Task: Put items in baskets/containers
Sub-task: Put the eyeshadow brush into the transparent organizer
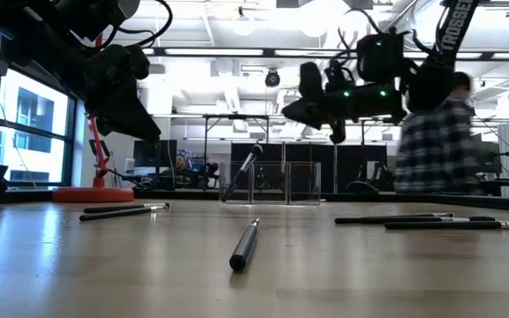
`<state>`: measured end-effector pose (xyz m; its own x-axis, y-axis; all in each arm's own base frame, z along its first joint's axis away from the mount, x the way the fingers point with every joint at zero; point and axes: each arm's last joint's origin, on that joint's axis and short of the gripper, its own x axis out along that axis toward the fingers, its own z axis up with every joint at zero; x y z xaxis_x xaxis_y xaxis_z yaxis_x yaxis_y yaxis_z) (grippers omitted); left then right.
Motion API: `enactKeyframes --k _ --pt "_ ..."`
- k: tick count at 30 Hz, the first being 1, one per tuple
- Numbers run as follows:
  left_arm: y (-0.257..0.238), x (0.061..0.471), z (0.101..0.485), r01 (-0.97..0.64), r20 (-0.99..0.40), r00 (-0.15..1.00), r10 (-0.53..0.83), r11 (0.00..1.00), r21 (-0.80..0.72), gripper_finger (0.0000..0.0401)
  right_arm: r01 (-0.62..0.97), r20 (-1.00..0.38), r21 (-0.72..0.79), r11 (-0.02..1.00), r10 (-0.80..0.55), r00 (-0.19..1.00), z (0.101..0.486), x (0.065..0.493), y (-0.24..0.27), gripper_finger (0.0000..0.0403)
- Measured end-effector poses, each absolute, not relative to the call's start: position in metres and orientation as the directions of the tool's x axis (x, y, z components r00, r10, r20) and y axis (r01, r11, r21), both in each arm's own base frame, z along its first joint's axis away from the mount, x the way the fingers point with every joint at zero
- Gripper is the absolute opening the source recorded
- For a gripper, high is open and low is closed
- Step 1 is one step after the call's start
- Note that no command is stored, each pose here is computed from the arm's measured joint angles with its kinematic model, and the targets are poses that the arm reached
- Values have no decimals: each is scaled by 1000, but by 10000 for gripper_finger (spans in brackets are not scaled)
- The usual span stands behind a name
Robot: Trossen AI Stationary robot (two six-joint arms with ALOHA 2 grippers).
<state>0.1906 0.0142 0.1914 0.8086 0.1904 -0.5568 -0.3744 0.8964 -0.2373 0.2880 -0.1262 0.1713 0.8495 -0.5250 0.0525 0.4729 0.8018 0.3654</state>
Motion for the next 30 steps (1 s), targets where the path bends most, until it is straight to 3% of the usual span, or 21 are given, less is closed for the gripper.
enactKeyframes --k 3,6,10,19,23,30 --pt "14 191 191 -374 -557 809 190 896 -237 99 502 -35 355 789 -525 850 177 304 -133 16" --pt "14 191 191 -374 -557 809 190 896 -238 99 568 -226 350 745 -521 823 185 323 -144 3" --pt "14 191 191 -370 -558 810 182 896 -245 99 713 -484 309 630 -541 688 210 336 -163 13" --pt "14 191 191 -372 -558 810 183 895 -247 99 881 -597 295 370 -649 472 287 326 -215 23" --pt "14 191 191 -373 -558 810 183 895 -247 99 938 -714 225 265 -610 344 285 318 -238 16" --pt "14 191 191 -373 -557 810 184 895 -247 99 954 -863 234 189 -411 293 241 328 -265 6"
